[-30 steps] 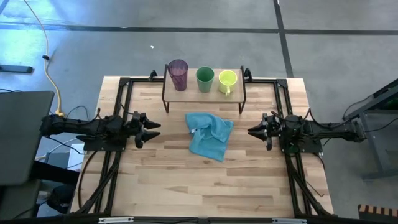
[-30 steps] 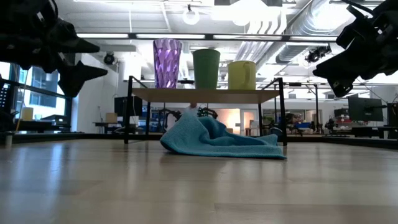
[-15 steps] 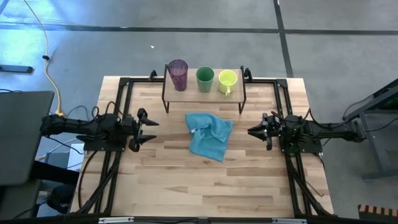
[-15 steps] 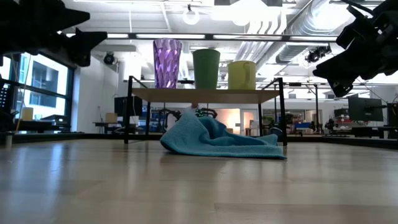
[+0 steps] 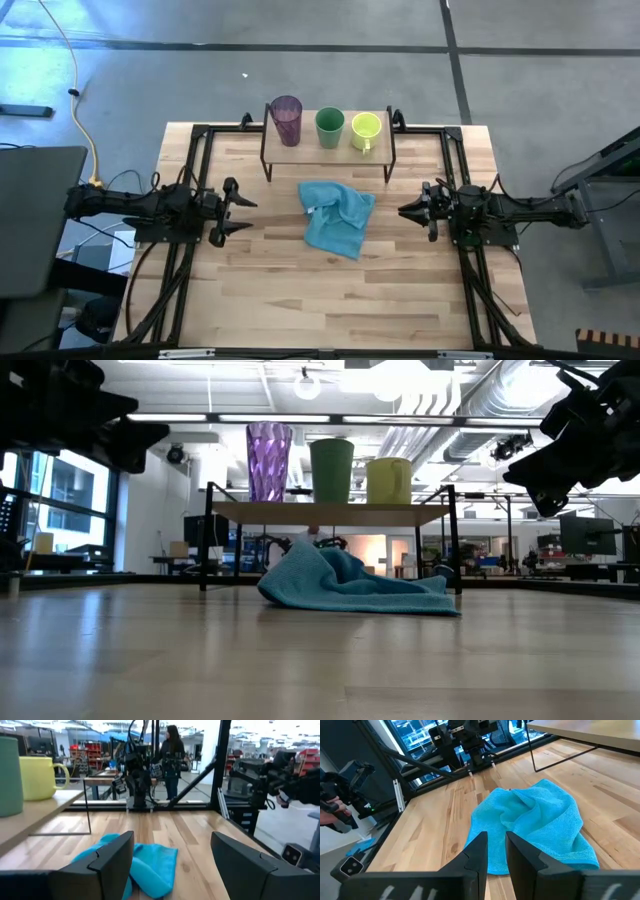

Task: Stack small to large cups/mugs on shelf
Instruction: Return to Home Position

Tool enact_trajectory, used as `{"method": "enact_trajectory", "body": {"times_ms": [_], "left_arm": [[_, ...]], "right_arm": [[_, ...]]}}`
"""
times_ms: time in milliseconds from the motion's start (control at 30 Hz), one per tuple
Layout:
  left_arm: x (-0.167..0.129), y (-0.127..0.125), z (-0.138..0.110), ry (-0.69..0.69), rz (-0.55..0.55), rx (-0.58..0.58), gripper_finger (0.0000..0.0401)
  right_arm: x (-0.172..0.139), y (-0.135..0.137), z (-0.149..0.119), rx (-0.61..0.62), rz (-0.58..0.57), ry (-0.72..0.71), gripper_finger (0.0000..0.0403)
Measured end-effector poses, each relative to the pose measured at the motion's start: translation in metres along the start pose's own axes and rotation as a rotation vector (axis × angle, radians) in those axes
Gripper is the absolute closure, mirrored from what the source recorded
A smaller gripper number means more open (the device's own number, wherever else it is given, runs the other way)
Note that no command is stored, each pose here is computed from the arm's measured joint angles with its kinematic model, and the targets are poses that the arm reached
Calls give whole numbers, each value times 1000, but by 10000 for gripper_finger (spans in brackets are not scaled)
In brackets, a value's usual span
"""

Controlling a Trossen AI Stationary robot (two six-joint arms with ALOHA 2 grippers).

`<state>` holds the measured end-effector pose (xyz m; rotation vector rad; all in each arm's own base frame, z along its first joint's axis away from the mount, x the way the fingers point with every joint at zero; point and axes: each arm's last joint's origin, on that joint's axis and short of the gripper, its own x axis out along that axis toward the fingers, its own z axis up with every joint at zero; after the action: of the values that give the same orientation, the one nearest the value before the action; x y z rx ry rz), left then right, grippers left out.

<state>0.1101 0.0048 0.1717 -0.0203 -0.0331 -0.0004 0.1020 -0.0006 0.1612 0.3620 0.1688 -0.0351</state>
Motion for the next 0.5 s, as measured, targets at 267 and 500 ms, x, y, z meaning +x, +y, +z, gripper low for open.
{"method": "enact_trajectory", "body": {"times_ms": [267,500], "left_arm": [[0,0,-5,53,0,-11,146],[0,0,-5,52,1,-35,146]], "right_arm": [[0,0,0,18,-2,1,346],[0,0,0,-28,-3,0,346]]}}
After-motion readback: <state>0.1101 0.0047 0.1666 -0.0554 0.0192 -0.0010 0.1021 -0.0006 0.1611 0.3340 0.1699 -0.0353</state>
